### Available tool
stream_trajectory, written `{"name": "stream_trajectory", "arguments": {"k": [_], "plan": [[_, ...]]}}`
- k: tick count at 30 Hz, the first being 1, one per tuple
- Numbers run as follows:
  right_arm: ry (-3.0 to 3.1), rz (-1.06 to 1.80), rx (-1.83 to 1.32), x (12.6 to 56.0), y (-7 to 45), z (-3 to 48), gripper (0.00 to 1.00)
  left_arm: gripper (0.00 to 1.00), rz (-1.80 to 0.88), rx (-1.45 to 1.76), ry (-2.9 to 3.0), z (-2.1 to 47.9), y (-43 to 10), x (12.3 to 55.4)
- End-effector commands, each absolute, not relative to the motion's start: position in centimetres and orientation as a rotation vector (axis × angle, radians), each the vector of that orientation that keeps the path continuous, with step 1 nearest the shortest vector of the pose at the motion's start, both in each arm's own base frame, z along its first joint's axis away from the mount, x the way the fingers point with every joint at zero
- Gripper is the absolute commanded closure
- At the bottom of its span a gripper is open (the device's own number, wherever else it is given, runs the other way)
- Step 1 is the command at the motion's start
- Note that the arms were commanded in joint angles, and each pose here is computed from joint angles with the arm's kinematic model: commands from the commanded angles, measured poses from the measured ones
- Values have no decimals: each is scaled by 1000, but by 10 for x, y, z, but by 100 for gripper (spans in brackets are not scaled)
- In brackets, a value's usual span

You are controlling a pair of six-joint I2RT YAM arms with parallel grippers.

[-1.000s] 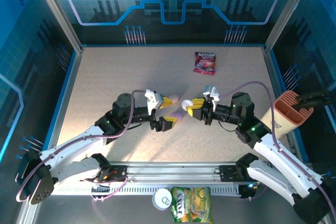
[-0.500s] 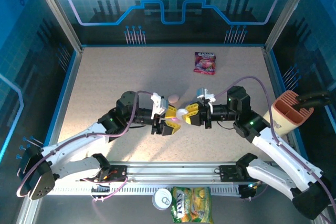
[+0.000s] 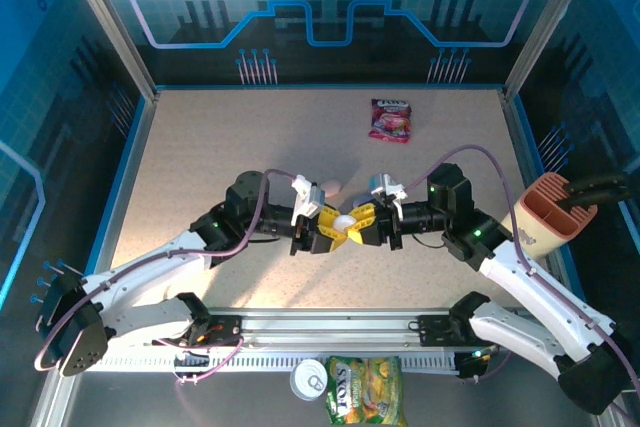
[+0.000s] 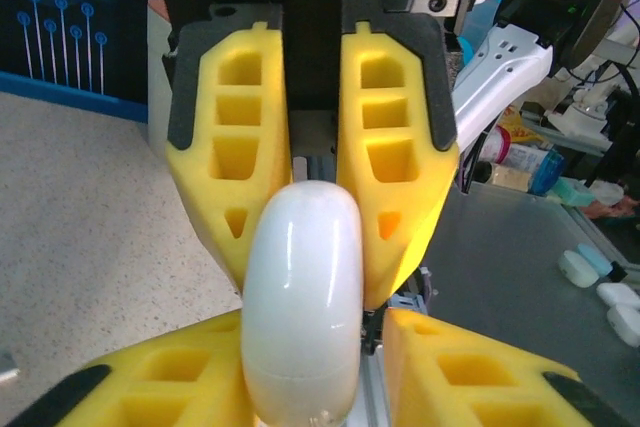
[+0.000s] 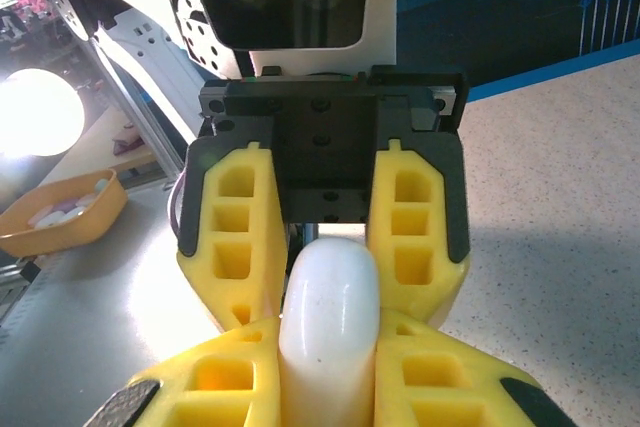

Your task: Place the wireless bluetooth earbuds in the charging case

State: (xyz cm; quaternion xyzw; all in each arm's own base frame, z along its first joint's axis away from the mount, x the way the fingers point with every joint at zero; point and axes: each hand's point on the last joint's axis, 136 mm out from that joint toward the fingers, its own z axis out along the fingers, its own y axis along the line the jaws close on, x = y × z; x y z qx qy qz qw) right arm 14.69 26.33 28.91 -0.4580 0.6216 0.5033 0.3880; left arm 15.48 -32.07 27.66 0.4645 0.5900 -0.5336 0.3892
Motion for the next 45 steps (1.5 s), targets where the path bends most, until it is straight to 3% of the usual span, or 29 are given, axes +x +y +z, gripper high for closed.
{"name": "stream_trajectory", "arguments": {"k": [1,5,10,14,37,45], "plan": [[1554,1248,-1186,145,264,293,90,73,-1387,1207,1453,291,-325,149],[1546,1222,-1178,147,262,292,85,85,-1369,1204,1462,287,-325,151],[1599,1153,-1082,163,259,293,56,89,-1335,1239,1435,283,-324,150],[1692,1030,-948,187,248,290,44,89,-1291,1273,1398,279,-322,147],[1748,1029,-647,220,225,304,42,88,-1104,1287,1407,238,-306,156],[2128,765,-290,271,179,221,44,87,-1078,1185,1446,222,-291,164]]}}
